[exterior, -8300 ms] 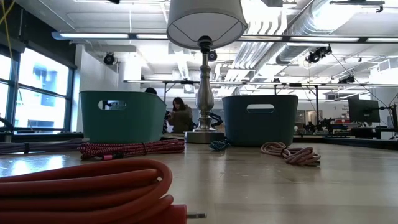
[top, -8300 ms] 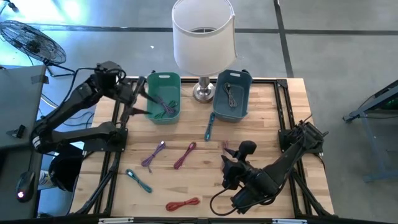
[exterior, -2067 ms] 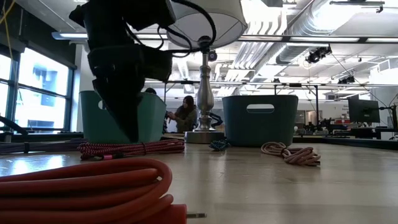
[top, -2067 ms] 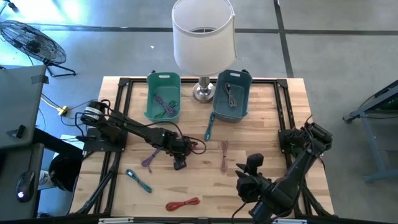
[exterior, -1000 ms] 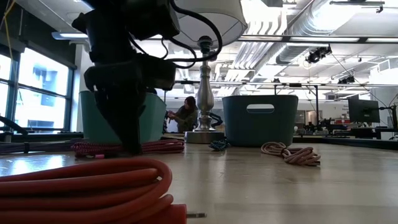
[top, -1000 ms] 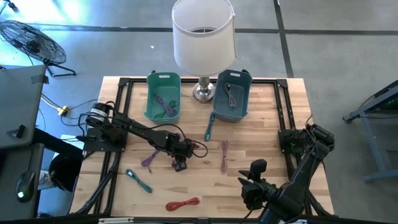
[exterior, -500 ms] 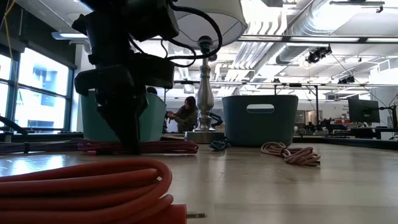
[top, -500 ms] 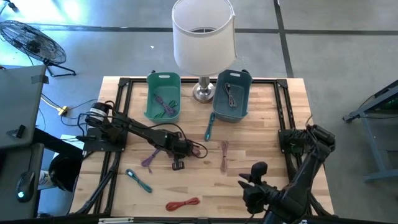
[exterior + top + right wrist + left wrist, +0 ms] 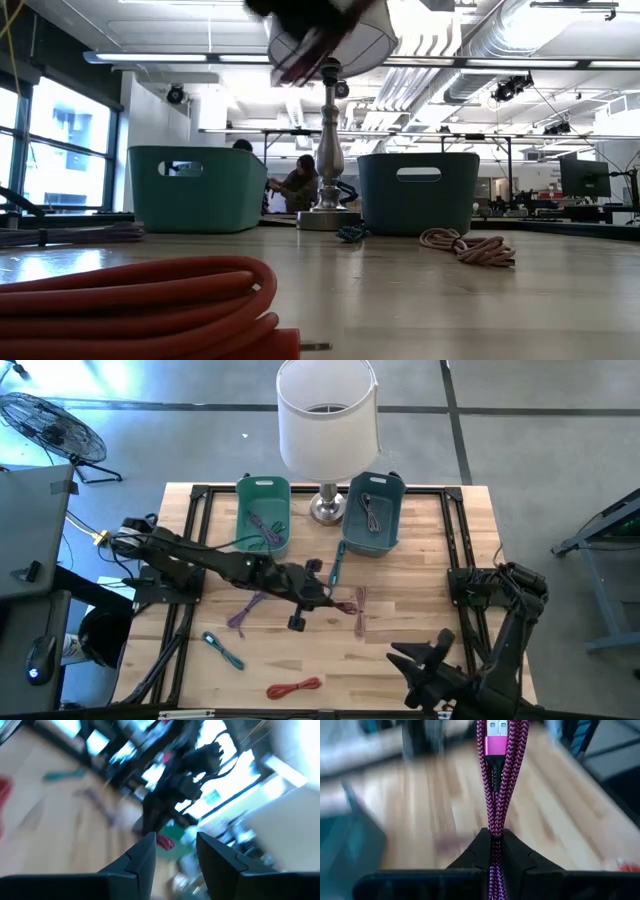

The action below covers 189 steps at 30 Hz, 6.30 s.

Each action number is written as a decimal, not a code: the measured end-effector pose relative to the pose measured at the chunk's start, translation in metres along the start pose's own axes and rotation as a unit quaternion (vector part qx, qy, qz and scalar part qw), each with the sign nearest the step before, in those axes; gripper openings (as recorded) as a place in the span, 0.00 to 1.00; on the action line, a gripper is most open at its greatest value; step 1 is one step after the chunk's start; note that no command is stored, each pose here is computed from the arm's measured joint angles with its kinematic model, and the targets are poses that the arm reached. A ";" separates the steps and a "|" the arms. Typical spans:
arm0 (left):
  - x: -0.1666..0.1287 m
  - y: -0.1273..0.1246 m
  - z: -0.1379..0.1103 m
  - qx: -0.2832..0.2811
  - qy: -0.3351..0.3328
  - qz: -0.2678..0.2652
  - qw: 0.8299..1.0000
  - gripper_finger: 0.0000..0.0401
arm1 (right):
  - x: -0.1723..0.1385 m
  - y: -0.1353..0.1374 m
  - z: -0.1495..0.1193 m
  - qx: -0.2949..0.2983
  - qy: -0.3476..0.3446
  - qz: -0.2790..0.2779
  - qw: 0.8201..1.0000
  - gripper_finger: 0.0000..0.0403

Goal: Pick & Place USB Port
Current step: Put the pink patterned charger cable into the blue bin, then put the pink charger cable into the green bin

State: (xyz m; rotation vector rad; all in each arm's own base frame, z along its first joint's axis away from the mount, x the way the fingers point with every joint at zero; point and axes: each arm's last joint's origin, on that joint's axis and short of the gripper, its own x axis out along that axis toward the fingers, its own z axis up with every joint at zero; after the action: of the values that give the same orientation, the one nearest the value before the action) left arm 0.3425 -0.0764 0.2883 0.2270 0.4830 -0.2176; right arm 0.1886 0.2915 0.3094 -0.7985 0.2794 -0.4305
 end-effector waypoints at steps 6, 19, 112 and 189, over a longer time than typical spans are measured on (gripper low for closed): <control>-0.025 0.004 0.043 0.157 -0.202 -0.004 0.967 0.04 | 0.010 -0.020 0.008 0.049 -0.015 -0.037 0.998 0.33; -0.029 -0.003 0.057 0.275 -0.344 -0.102 0.892 0.03 | 0.048 -0.054 0.028 0.108 0.058 0.041 0.992 0.33; -0.061 -0.007 0.043 0.115 -0.185 -0.144 0.965 0.54 | 0.100 -0.238 -0.060 0.278 0.239 -0.098 0.925 0.00; -0.048 -0.023 -0.003 0.118 -0.007 -0.131 0.984 0.54 | 0.167 -0.029 -0.039 -0.231 0.284 0.419 0.831 0.50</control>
State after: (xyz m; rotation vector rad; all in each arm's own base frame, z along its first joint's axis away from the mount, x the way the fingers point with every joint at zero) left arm 0.2942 -0.0902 0.3049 0.3940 0.4722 -0.5352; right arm 0.3122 0.1702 0.2919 -0.9138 1.2776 0.2740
